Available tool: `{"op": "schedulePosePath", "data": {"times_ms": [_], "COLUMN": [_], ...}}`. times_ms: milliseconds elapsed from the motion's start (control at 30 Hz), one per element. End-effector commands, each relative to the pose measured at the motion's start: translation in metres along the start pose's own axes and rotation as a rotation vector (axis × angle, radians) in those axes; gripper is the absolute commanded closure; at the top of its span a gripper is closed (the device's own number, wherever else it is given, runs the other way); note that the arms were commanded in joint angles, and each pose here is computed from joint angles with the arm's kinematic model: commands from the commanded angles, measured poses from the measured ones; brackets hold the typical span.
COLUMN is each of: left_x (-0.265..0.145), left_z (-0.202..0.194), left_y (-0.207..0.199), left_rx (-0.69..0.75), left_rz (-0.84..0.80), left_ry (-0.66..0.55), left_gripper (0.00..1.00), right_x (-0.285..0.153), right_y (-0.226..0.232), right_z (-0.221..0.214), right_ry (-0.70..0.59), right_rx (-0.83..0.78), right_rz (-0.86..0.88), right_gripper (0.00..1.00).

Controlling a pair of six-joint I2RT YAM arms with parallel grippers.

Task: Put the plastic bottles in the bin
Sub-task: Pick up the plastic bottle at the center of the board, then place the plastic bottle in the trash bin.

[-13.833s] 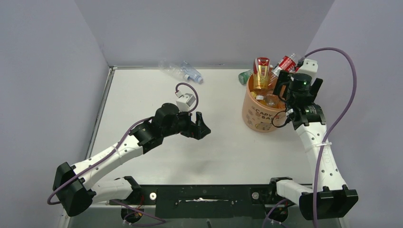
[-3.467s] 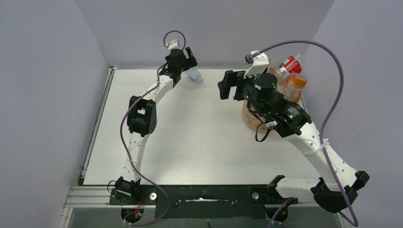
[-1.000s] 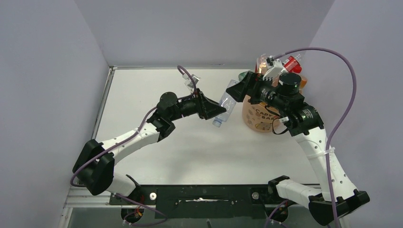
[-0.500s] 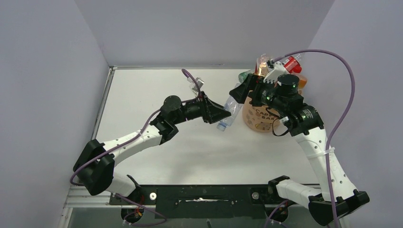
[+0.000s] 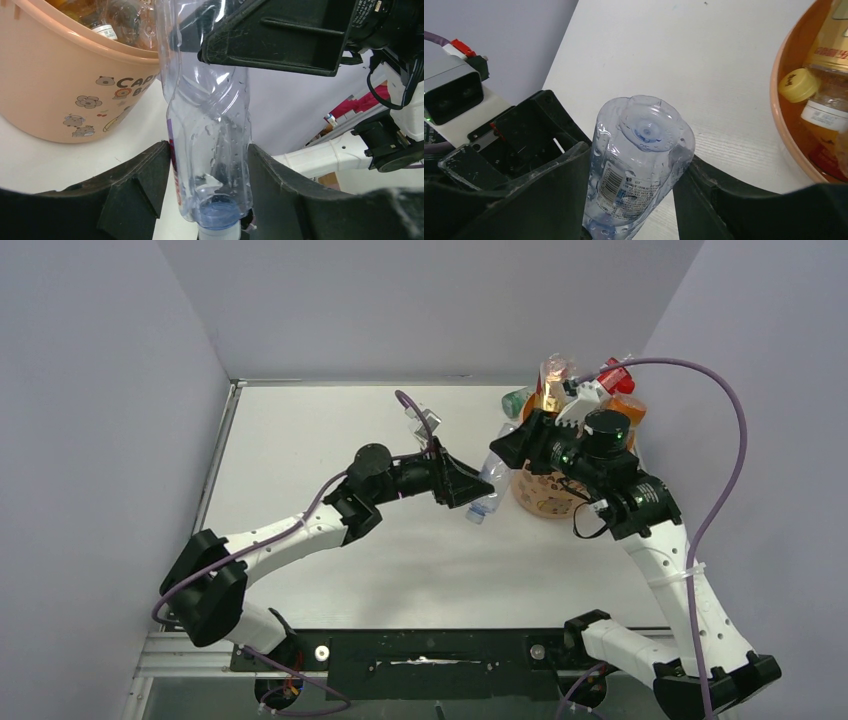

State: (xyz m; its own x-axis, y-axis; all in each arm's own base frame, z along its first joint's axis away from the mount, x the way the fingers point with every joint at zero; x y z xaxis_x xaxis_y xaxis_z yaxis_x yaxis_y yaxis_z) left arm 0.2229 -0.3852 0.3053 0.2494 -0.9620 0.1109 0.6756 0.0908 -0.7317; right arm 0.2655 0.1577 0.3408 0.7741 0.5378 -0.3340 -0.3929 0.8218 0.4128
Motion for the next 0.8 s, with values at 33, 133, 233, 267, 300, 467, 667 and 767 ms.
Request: {"op": "schedulePosePath", "data": {"times_ms": [33, 133, 233, 267, 300, 467, 667, 767], "left_x": [0.007, 0.004, -0.004, -0.008, -0.013, -0.029, -0.038, -0.042], "left_z": [0.027, 0.037, 0.049, 0.051, 0.054, 0.062, 0.060, 0.064], "left_y": [-0.019, -0.018, -0.021, -0.020, -0.020, -0.017, -0.009, -0.010], "left_rx": [0.084, 0.113, 0.134, 0.135, 0.138, 0.140, 0.132, 0.137], "left_rz": [-0.018, 0.034, 0.079, 0.095, 0.108, 0.139, 0.160, 0.158], "left_ry": [-0.043, -0.060, -0.084, -0.089, -0.099, -0.122, -0.117, -0.124], "left_gripper": [0.38, 0.34, 0.29, 0.29, 0.29, 0.27, 0.27, 0.27], "right_x": [-0.026, -0.036, -0.050, -0.056, -0.064, -0.107, -0.161, -0.182], "right_y": [-0.002, -0.008, -0.016, -0.018, -0.023, -0.045, -0.070, -0.078], "right_z": [0.054, 0.081, 0.110, 0.121, 0.132, 0.174, 0.202, 0.206], "right_ry": [-0.186, -0.253, -0.344, -0.381, -0.420, -0.614, -0.827, -0.905], "right_rx": [-0.101, -0.157, -0.202, -0.217, -0.227, -0.275, -0.278, -0.295], "right_rz": [-0.099, -0.182, -0.285, -0.319, -0.376, -0.622, -0.931, -1.057], "right_gripper": [0.55, 0.55, 0.55, 0.55, 0.56, 0.56, 0.56, 0.56]}}
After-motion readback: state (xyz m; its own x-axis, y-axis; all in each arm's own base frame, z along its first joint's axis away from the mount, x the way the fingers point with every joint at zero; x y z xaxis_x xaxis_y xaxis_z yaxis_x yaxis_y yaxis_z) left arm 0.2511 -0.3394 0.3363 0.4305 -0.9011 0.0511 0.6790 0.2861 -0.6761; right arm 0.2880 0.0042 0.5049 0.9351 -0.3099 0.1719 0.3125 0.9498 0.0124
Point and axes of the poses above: each gripper's point midway between its finger pads, its own x axis out along the fingers, its own y axis along the line the jaws close on, z = x × y, the point moved 2 cm from there along -x, back along the fingers, and after that the axes turned 7 degrees about -x, right-handed, at the moved point
